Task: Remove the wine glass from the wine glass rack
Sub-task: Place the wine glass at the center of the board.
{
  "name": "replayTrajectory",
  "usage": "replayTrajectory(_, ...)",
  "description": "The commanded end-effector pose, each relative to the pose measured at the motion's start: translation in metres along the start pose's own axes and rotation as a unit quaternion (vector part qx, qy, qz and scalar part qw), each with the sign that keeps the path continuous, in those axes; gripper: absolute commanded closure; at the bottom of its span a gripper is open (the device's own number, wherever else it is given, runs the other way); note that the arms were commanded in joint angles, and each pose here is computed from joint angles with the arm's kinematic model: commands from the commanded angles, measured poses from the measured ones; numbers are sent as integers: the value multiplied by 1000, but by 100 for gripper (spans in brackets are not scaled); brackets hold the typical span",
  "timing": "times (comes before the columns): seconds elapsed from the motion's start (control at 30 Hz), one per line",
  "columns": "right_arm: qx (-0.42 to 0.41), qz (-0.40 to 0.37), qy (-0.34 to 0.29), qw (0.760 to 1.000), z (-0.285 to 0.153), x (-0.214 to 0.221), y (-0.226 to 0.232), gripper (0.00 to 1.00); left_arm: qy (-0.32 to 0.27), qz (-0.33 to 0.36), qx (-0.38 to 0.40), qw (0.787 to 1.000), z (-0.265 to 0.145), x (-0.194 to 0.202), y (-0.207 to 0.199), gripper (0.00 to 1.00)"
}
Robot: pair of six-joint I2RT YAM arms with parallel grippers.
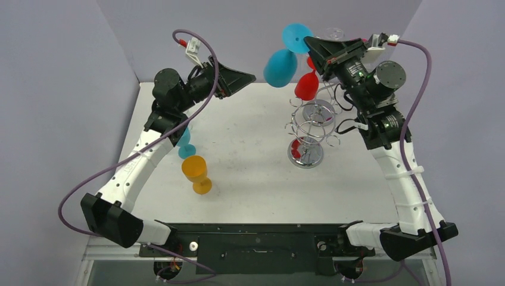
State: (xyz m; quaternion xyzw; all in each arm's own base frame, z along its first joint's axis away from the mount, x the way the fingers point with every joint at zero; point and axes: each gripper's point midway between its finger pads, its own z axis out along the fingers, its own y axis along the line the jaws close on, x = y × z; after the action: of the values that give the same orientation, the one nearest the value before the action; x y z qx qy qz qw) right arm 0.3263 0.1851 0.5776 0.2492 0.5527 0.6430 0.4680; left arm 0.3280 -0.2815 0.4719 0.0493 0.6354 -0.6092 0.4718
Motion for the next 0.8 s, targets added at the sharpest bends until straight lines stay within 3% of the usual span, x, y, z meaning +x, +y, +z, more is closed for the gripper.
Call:
replayTrajectory(0.0, -92, 65, 3, 994, 9, 8, 39, 100, -9, -22, 84, 996, 0, -10, -25, 4)
replayTrajectory(0.3, -110, 141, 41, 983, 24, 30, 28, 100, -18, -74, 150, 986, 2, -16, -35, 1)
replayTrajectory(0.5, -118, 183, 56, 974, 29, 34, 18, 100, -32, -99, 206, 973, -5, -26, -54, 21)
replayTrajectory(0.67, -122, 201, 46, 971, 25, 29, 10, 100, -41, -117, 253, 960, -14, -34, -73, 50)
replayTrajectory(0.77, -115, 197, 31, 973, 21, 24, 6, 100, -44, -117, 265, 956, -17, -40, -85, 63)
